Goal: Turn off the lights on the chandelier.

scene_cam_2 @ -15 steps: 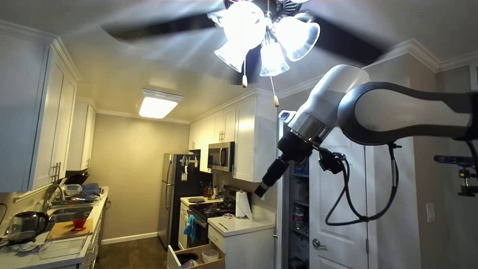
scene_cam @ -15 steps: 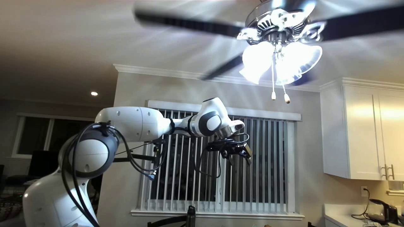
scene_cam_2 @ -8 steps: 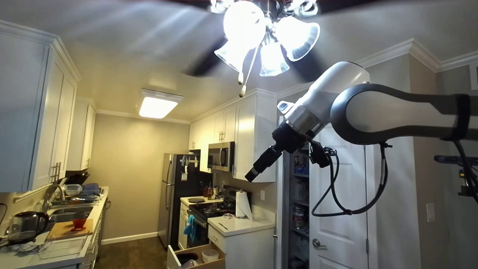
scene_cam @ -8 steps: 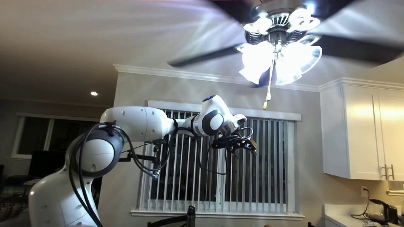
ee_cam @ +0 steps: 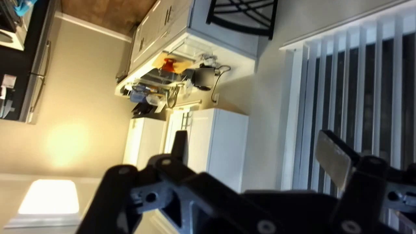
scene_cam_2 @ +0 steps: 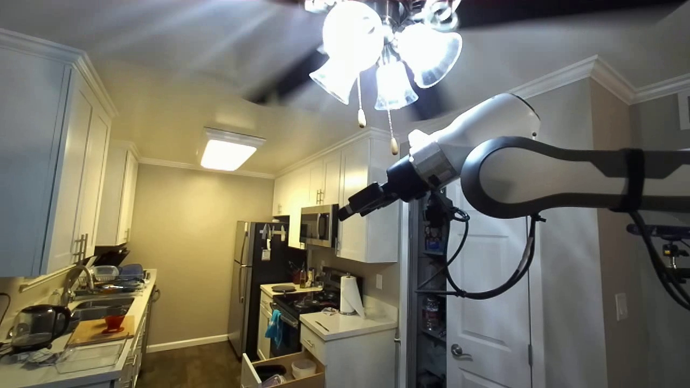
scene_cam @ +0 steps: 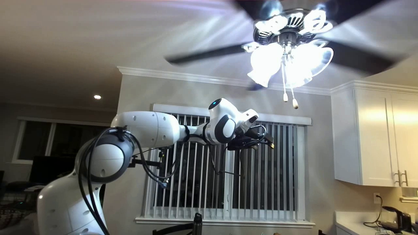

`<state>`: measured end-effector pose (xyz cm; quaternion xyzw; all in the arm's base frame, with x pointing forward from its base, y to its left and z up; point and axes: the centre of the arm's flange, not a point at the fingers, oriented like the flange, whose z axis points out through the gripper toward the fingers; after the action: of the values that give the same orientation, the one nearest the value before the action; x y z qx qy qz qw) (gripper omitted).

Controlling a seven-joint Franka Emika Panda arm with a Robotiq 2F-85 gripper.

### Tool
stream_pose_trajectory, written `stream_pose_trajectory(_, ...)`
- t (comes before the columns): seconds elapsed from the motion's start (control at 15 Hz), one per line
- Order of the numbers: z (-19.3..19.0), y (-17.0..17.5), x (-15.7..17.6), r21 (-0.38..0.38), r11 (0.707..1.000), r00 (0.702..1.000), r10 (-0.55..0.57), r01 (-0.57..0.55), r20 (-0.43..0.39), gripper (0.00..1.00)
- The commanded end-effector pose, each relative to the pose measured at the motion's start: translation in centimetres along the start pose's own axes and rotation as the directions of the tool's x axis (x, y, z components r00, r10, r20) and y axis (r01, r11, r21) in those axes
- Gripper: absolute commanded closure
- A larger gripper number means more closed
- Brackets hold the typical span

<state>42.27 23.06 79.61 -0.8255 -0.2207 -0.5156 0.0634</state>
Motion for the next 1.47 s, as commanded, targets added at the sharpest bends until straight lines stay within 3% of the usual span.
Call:
stream_pose_trajectory(0.0, 1.3, 0.9, 1.5, -0.068, 0.995, 0.982, 0.059, -0.072, -0.178, 0.00)
stream_pose_trajectory(0.27, 1.0, 2.1, 2.7, -0.123, 0.986, 0.919, 0.058, -0.115, -0.390, 0.00)
stream_pose_trajectory(0.53, -0.6, 3.1, 4.1, -0.154, 0.974, 0.814, 0.045, -0.163, -0.579, 0.00)
stream_pose_trajectory(0.87, -2.5, 5.4, 6.6, -0.208, 0.959, 0.723, -0.005, -0.192, -0.690, 0.00)
stream_pose_trajectory(1.13, -2.5, 5.3, 7.2, -0.244, 0.953, 0.706, -0.048, -0.179, -0.707, 0.00)
stream_pose_trajectory(1.4, -1.3, 4.1, 6.6, -0.261, 0.957, 0.764, -0.075, -0.125, -0.641, 0.00)
